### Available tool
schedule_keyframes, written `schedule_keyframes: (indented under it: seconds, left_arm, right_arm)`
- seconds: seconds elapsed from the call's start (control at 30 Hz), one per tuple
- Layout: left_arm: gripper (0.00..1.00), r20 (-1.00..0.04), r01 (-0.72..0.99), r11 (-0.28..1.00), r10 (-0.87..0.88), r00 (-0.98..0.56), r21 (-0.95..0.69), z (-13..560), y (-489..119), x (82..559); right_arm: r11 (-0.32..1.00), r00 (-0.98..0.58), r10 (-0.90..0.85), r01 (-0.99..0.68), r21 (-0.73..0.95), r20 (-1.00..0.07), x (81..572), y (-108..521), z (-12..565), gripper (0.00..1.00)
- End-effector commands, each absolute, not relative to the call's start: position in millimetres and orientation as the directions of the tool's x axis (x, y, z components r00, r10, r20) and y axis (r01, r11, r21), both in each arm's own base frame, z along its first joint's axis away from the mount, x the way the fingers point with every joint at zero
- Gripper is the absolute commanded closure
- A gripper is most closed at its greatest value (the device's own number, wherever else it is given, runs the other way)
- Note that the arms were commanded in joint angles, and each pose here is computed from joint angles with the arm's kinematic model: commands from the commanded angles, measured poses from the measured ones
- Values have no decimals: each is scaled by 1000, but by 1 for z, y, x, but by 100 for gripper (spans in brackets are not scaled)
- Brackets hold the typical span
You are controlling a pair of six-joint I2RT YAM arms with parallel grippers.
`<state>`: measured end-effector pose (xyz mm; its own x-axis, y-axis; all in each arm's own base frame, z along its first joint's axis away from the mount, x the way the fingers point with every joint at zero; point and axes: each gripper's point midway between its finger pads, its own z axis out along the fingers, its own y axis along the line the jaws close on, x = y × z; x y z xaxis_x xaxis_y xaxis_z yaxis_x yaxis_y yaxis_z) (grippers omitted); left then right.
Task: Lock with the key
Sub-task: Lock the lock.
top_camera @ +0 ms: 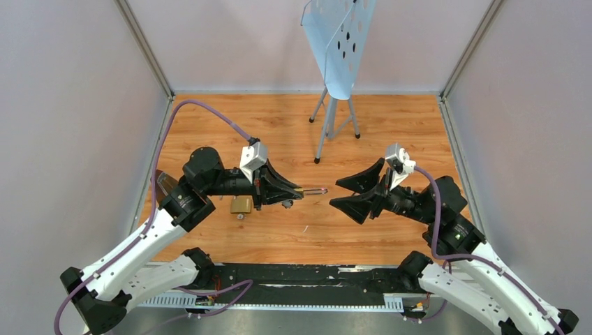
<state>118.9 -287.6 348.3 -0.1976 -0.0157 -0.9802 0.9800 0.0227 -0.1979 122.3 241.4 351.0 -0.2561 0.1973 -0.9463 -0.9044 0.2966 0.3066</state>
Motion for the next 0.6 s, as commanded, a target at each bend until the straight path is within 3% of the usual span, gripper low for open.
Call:
schedule_keyframes:
  seconds: [0.0,0.17,0.33,0.43,0.57]
  left_arm:
    - [100,-993,996,-60,-92,-67,-62,379,-284,105]
    - [100,-993,997,-60,-107,-58,-52,380,-283,104]
    - [100,-992,996,-72,-113,-56,-48,379,-283,102]
    - [100,-993,995,-89,-107,-57,-48,377,-283,99]
    - [100,-993,995,-88,-97,-61,-52,375,-282,98]
  right_arm:
    - [186,-166,163,-963,195,-973,108,250,370,42]
    - [90,-171,132,-979,184,-976,100,262,373,53]
    - [85,-184,146,-977,198,-972,105,267,375,74]
    - [85,-192,155,-975,206,-969,105,267,376,73]
    - [86,-178,162,-977,194,-971,103,265,378,58]
